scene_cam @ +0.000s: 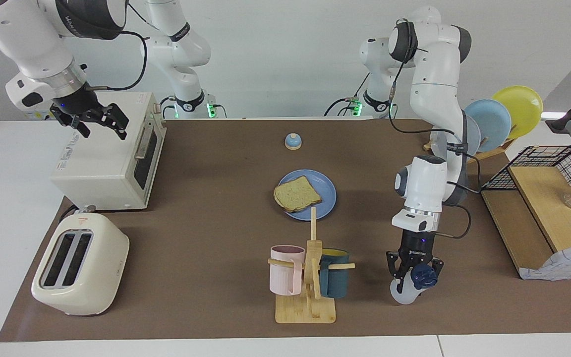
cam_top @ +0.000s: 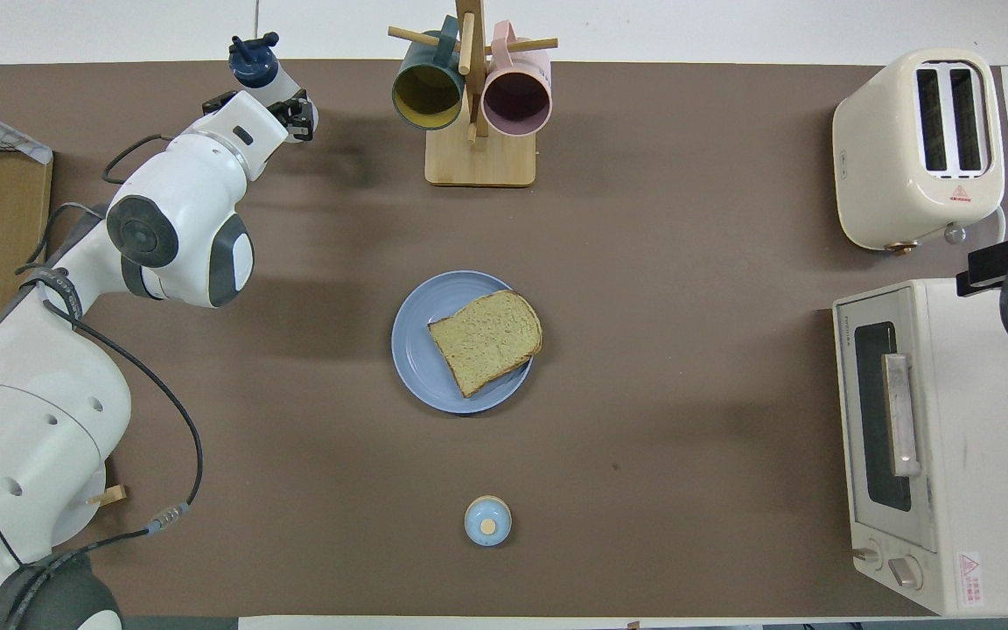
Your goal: Put bread on plate and add seasoning
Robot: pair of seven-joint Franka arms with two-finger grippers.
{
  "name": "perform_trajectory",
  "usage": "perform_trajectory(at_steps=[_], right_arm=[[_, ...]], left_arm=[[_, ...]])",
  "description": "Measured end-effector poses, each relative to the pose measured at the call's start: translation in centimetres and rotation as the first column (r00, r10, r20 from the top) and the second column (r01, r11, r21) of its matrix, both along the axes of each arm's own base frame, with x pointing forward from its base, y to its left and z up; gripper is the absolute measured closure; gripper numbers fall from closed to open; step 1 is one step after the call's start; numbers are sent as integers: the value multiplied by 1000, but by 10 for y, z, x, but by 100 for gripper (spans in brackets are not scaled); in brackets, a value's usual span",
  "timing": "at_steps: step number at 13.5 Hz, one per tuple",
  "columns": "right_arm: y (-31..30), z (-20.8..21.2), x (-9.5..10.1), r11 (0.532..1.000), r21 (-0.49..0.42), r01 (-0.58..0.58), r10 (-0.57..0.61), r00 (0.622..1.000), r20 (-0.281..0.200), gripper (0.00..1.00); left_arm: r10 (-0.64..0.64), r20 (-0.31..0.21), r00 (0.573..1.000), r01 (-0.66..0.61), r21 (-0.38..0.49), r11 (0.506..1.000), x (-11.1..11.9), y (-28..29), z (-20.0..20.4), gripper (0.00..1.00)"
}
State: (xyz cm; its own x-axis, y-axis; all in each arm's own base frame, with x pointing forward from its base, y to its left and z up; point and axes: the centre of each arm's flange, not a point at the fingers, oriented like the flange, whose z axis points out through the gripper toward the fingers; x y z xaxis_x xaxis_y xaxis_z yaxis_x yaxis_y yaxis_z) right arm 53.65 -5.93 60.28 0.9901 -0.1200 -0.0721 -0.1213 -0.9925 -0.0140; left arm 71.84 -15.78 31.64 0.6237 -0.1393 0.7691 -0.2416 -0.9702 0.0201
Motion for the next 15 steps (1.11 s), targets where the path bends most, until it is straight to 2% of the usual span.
perform_trajectory(at_steps=[5, 9, 15], right_arm=[[0, 0, 0, 1000, 0, 0, 0, 1000, 0, 0], [0, 0, 0, 1000, 0, 0, 0, 1000, 0, 0], [0, 0, 0, 1000, 0, 0, 0, 1000, 0, 0]], left_arm=[[3, 30, 1000, -2, -20, 1000, 5, 0, -9, 53], [-23, 73, 997, 26, -42, 999, -1, -13, -42, 53], [-76, 88, 993, 75, 5, 997, -3, -18, -43, 55]])
